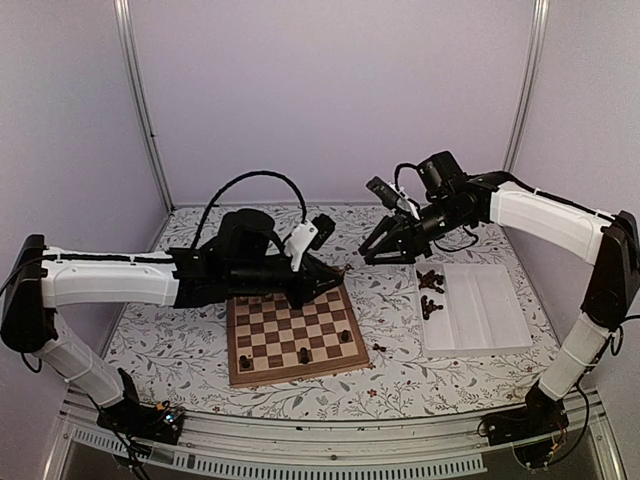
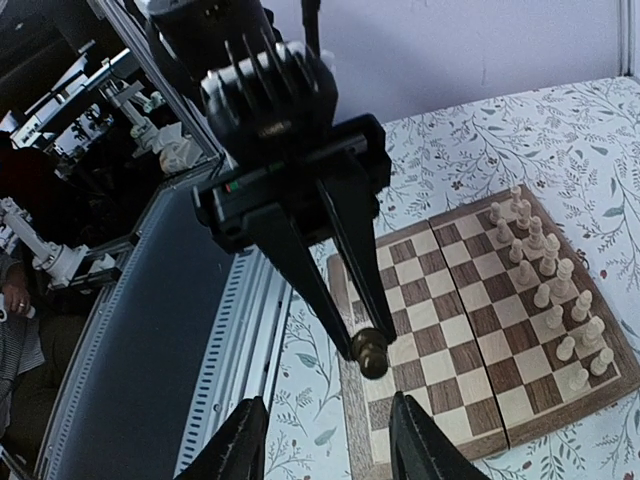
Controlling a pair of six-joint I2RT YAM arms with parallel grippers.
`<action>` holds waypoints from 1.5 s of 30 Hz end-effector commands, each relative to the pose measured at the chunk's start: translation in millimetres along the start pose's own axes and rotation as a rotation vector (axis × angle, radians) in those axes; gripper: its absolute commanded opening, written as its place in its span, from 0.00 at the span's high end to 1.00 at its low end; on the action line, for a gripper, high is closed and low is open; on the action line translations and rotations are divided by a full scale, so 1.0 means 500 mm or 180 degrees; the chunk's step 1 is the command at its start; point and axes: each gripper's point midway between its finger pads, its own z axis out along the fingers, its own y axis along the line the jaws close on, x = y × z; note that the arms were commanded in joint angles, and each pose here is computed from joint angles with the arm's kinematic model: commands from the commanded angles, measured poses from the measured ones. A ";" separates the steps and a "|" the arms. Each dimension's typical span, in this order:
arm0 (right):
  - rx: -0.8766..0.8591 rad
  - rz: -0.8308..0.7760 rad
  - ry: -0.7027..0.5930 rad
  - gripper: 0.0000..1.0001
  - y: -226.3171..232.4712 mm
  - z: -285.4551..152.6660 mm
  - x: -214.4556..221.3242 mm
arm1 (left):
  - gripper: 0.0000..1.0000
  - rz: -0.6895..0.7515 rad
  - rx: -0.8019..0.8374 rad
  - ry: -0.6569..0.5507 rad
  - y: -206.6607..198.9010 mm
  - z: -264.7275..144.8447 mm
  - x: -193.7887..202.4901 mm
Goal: Set up the chess pieces on the board
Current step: Place the chess piece on the chessboard.
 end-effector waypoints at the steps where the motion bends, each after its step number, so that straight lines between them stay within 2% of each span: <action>1: -0.0422 0.0249 -0.0213 0.54 0.017 0.008 -0.040 | 0.87 0.0124 0.0137 -0.0176 -0.029 0.015 -0.030; 19: -0.0135 0.0244 0.0016 0.56 -0.005 0.053 -0.003 | 0.86 0.0198 0.0215 -0.0376 -0.051 0.021 -0.073; 24: -0.0086 0.0234 0.0016 0.65 -0.005 0.051 -0.002 | 0.86 0.0203 0.0160 -0.0393 -0.046 0.019 -0.075; 30: -0.0077 0.0225 -0.0011 0.88 -0.003 0.049 -0.004 | 0.86 0.0195 0.0132 -0.0360 -0.041 0.026 -0.070; 33: -0.0051 0.0201 -0.0016 0.94 -0.004 0.048 -0.008 | 0.81 0.0178 0.0075 -0.0302 -0.034 0.031 -0.064; 36: 0.0099 0.0169 0.0024 0.97 -0.015 0.044 -0.007 | 0.69 0.0177 -0.0078 -0.0168 -0.017 0.035 -0.053; 38: 0.0277 0.0142 0.0103 0.98 -0.032 0.042 -0.002 | 0.65 0.0235 -0.0216 -0.0056 -0.004 0.026 -0.049; 42: 0.0709 0.0013 0.0415 0.98 -0.070 0.050 0.027 | 0.61 0.0441 -0.0462 0.0165 0.018 -0.025 -0.040; 45: 0.0941 -0.0134 0.0741 0.99 -0.090 0.070 0.054 | 0.57 0.0677 -0.0512 0.0096 0.013 -0.091 -0.067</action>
